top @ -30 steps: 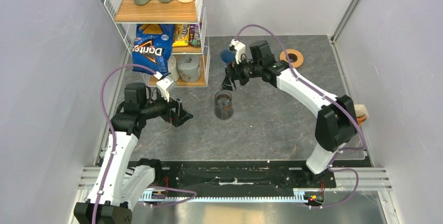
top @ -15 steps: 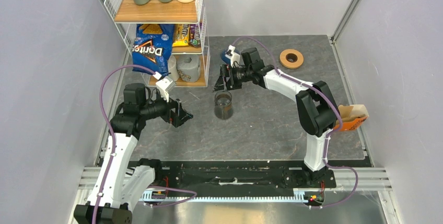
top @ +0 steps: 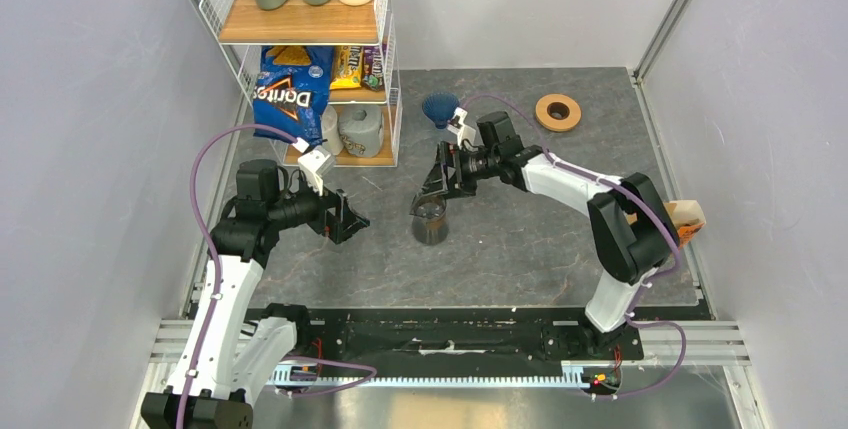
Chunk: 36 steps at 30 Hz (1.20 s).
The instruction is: Place the coffee filter in the dripper
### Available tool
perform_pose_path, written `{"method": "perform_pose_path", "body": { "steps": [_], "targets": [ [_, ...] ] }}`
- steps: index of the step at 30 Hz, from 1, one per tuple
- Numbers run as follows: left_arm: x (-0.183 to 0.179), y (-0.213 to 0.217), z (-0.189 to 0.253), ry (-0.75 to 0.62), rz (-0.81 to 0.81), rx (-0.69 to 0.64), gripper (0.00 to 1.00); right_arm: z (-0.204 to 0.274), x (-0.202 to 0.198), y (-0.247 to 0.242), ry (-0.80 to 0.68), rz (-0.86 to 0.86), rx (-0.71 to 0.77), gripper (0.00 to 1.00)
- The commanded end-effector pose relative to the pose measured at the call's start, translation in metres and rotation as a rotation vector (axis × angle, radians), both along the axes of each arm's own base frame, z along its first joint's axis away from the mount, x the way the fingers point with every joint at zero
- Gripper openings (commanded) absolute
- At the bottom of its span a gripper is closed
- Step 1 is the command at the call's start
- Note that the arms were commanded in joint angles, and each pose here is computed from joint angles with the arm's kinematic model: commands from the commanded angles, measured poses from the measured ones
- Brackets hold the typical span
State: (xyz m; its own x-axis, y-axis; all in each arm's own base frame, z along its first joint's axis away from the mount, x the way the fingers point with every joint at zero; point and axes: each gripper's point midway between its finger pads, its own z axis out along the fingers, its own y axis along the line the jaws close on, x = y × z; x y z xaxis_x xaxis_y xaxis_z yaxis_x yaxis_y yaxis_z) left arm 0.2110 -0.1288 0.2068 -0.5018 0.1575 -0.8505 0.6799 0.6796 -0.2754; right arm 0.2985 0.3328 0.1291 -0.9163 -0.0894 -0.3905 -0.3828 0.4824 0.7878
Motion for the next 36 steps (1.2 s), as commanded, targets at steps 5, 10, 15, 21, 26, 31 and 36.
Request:
{"method": "perform_pose_path", "body": {
  "steps": [5, 10, 15, 21, 26, 31, 36],
  "targets": [
    [0.0, -0.006, 0.015, -0.04, -0.018, -0.041, 1.0, 0.044, -0.011, -0.013, -0.08, 0.022, 0.052, 0.95],
    [-0.002, -0.006, 0.019, -0.046, -0.015, -0.045, 1.0, 0.078, 0.037, -0.079, -0.231, -0.115, -0.058, 0.95],
    [-0.002, -0.009, 0.025, -0.046, -0.02, -0.066, 1.0, 0.08, 0.1, -0.195, -0.303, -0.405, -0.281, 0.95],
    [-0.001, -0.012, 0.031, -0.052, -0.027, -0.091, 1.0, 0.045, 0.163, -0.306, -0.169, -0.856, -0.293, 0.95],
    [-0.001, -0.013, 0.032, -0.043, -0.027, -0.097, 1.0, 0.008, 0.194, -0.347, -0.107, -1.121, -0.25, 0.93],
    [0.0, -0.012, 0.034, -0.043, -0.03, -0.093, 1.0, -0.018, 0.213, -0.356, -0.071, -1.223, -0.209, 0.9],
    [0.001, -0.012, 0.032, -0.032, -0.032, -0.089, 1.0, -0.046, 0.23, -0.37, -0.032, -1.293, -0.182, 0.88]
  ]
}}
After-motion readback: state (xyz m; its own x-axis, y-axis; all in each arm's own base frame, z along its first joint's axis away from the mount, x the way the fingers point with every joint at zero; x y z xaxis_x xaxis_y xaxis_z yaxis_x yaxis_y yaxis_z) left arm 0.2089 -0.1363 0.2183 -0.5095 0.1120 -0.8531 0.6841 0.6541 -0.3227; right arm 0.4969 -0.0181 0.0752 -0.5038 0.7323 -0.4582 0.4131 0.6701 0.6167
